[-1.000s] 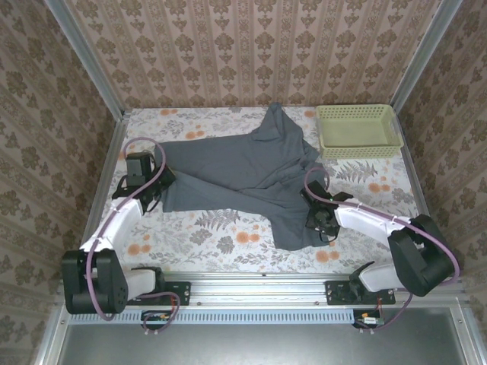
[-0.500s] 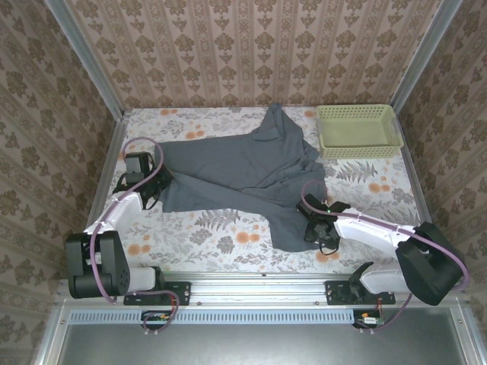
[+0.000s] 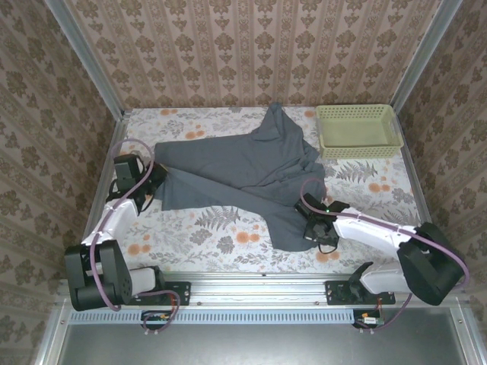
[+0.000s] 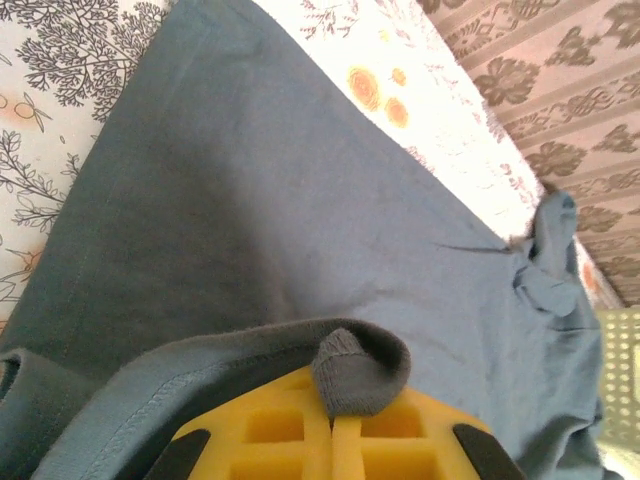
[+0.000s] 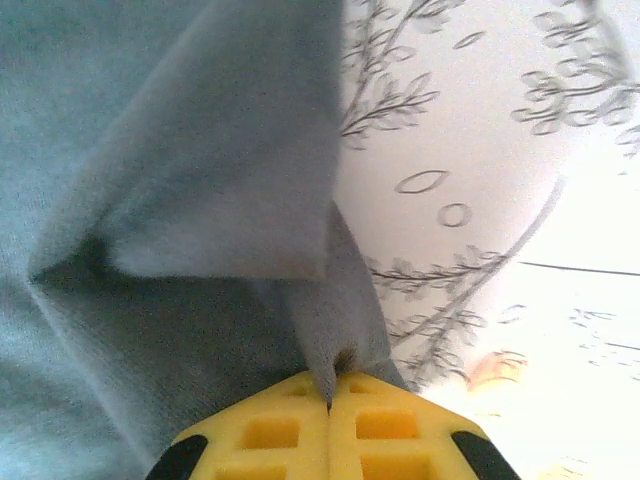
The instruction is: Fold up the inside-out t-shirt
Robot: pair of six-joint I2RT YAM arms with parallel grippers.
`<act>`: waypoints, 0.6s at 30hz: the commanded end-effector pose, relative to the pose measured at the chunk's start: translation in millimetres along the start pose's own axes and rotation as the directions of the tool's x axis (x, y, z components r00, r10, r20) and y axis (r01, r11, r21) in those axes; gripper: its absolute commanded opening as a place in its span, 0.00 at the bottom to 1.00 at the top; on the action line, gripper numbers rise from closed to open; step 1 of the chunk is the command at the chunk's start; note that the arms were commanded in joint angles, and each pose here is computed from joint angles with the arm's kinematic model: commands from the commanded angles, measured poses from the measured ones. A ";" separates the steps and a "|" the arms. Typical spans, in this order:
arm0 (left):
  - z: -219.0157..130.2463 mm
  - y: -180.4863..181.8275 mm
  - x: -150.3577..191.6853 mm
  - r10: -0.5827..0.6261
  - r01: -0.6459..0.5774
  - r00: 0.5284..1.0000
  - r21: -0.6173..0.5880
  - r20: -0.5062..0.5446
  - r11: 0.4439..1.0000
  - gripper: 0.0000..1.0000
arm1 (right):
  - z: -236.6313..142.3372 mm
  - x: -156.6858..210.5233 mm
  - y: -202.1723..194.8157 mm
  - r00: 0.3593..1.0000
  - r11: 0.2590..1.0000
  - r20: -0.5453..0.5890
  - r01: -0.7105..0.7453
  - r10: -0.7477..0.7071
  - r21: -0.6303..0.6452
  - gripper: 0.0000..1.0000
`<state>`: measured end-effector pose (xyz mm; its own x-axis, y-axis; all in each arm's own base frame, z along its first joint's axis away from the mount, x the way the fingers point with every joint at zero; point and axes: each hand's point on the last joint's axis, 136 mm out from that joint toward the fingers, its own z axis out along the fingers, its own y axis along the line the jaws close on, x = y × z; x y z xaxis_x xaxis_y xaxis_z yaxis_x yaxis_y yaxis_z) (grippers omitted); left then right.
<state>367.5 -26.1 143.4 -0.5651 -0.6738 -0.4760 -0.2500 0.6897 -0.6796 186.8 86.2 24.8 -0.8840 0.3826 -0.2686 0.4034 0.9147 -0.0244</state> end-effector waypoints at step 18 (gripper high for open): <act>56.0 30.2 2.4 -0.010 -0.064 0.958 -0.245 -0.288 0.967 0.36 | -127.3 -120.5 0.7 0.939 0.984 0.338 -0.009 0.069 -0.177 0.00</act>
<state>414.9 -27.3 107.5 -0.6982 -0.6192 -0.3595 -0.3344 0.7260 -0.6010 247.7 48.0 168.8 -0.7158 0.4107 -0.5647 0.4190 0.8996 0.1232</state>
